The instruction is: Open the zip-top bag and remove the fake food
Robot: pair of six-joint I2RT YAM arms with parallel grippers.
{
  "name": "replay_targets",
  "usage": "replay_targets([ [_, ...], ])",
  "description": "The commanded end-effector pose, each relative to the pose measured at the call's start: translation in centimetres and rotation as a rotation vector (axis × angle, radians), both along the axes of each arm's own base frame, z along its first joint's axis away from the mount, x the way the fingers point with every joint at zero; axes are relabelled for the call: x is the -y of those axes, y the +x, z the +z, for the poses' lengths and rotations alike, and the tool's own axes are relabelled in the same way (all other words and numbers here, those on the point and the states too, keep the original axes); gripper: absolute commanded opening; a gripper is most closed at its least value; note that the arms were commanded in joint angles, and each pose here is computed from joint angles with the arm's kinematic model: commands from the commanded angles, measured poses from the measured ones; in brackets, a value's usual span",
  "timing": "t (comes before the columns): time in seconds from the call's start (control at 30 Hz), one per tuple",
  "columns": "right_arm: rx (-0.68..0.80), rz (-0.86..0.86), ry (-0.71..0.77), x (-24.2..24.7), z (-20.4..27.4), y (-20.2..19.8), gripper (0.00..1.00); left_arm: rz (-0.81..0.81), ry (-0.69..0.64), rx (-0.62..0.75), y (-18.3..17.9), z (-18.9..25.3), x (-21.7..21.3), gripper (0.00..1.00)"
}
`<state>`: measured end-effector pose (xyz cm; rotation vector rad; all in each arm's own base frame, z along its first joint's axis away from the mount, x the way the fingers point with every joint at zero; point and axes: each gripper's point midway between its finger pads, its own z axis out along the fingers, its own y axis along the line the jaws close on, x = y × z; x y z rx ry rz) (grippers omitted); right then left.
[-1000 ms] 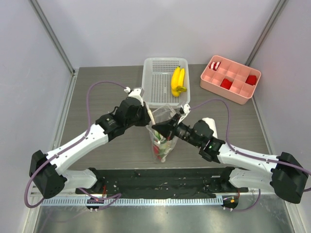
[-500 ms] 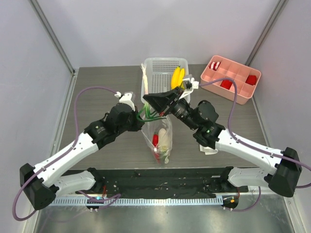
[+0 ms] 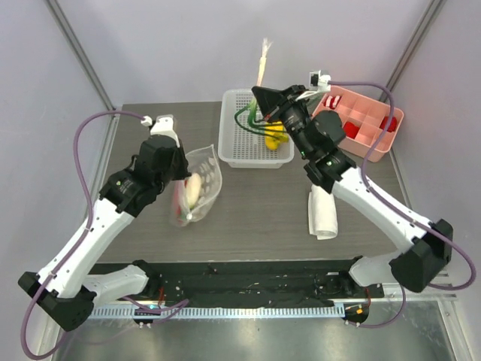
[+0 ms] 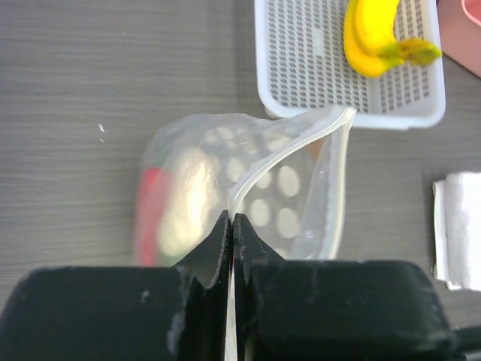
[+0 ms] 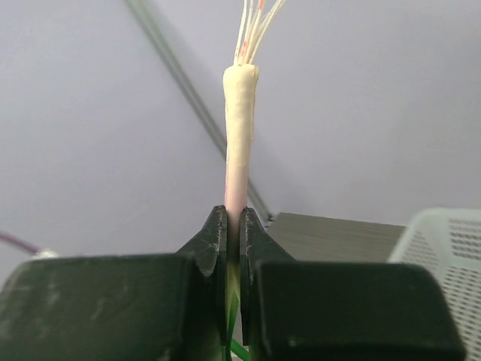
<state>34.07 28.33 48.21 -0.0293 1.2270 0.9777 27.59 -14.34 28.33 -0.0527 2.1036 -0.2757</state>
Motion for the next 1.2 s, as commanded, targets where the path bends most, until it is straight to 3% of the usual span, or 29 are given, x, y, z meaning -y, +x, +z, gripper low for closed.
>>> replay_targets([
  [0.0, -0.119, -0.140, -0.061, 0.9, -5.2, 6.2, 0.01, -0.002, 0.076, 0.019, 1.3, 1.5, -1.1, 0.00],
  [0.17, -0.177, -0.231, -0.135, 1.0, -9.8, 11.9, 0.01, -0.060, 0.056, 0.055, 2.7, 1.0, 0.4, 0.00],
  [0.3, -0.294, -0.259, -0.206, 0.5, -16.4, 16.7, 0.01, -0.049, 0.104, 0.044, 4.0, -0.1, 0.4, 0.00],
  [0.53, -0.453, -0.249, -0.379, -0.5, -25.6, 20.6, 0.01, -0.070, 0.100, 0.071, 5.3, -1.4, 0.9, 0.00],
  [0.77, -0.529, -0.219, -0.380, -0.8, -29.1, 21.7, 0.01, -0.034, 0.019, 0.040, 4.9, -3.2, -0.7, 0.00],
  [0.93, -0.550, -0.226, -0.377, -0.3, -29.5, 22.1, 0.01, -0.008, 0.046, 0.063, 4.6, -2.8, -1.7, 0.00],
  [1.17, -0.546, -0.175, -0.320, -1.7, -27.2, 23.2, 0.01, -0.018, 0.033, 0.084, 3.9, -1.9, -1.9, 0.00],
])
